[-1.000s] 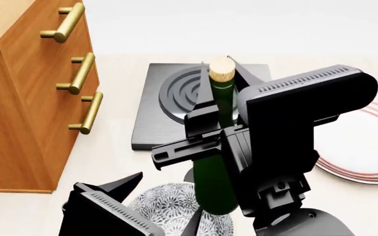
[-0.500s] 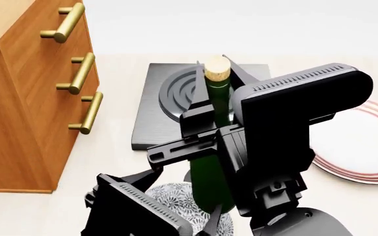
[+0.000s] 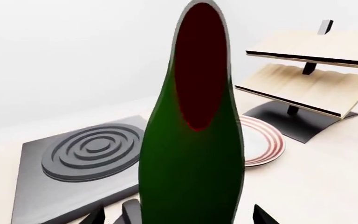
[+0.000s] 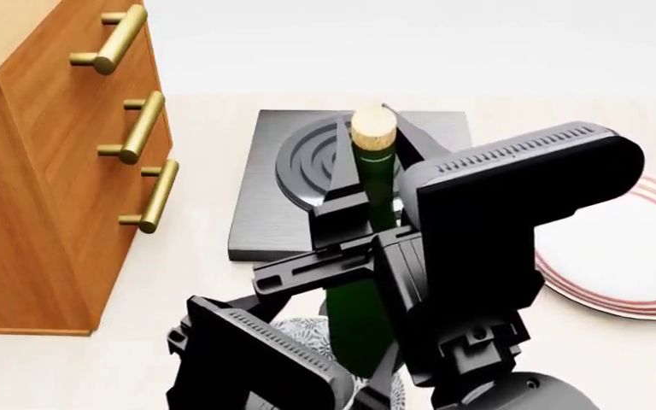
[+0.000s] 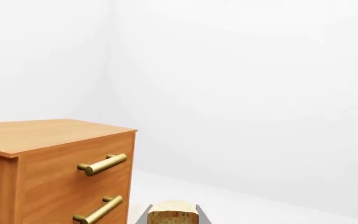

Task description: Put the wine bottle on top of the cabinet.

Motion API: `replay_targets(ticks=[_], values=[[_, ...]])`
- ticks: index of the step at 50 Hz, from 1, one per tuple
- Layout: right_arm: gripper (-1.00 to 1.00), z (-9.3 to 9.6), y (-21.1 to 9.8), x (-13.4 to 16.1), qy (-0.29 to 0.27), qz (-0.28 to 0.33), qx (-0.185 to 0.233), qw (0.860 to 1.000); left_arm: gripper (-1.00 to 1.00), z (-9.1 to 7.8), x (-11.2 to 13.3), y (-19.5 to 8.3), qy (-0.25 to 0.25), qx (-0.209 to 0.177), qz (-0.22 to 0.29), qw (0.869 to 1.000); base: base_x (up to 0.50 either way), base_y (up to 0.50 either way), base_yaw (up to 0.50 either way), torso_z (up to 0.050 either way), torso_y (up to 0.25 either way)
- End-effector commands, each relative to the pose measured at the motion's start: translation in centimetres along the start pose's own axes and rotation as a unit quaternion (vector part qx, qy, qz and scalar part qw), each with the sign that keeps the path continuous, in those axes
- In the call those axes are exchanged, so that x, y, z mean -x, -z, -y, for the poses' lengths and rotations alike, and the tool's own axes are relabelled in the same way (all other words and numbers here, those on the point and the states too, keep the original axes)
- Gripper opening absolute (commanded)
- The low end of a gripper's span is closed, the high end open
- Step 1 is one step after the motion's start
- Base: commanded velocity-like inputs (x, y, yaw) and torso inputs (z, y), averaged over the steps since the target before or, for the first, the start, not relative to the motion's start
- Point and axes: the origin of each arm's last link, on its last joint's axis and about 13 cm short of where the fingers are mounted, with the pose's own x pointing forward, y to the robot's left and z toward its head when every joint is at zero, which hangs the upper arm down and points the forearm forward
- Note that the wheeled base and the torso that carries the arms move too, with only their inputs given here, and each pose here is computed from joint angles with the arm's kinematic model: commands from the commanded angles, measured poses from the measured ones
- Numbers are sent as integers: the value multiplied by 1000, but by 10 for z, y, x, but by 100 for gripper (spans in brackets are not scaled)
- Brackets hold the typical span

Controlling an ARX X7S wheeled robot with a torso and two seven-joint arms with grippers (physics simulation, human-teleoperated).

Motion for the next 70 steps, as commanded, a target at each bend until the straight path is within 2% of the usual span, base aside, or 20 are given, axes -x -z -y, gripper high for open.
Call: replay_targets(ticks=[1, 20, 27, 41, 42, 63, 64, 70], values=[[-100, 2, -4, 1, 6, 20, 2, 1000, 100, 2, -10, 7, 3, 8, 27, 1000, 0, 0, 0, 0, 0], [-100, 2, -5, 1, 3, 23, -3, 1000, 100, 9, -22, 19, 11, 38, 61, 997, 0, 0, 0, 1, 1], [-100, 1, -6, 2, 1, 25, -4, 1000, 100, 11, -27, 27, 13, 51, 59, 997, 0, 0, 0, 0, 1], [-100, 0, -3, 4, 1, 26, -12, 1000, 100, 13, -31, 30, 10, 50, 52, 997, 0, 0, 0, 0, 0], [-100, 1, -2, 4, 2, 25, -12, 1000, -100, 12, -31, 31, 3, 48, 52, 997, 0, 0, 0, 10, 0], [-100, 1, 2, 5, 3, 19, -15, 1000, -100, 9, -31, 30, -5, 53, 50, 997, 0, 0, 0, 0, 0], [100, 1, 2, 4, 6, 17, -13, 1000, -100, 9, -31, 30, -6, 52, 51, 997, 0, 0, 0, 0, 10], [100, 2, 5, 5, 11, 16, -17, 1000, -100, 8, -30, 30, -7, 52, 52, 997, 0, 0, 0, 0, 0]])
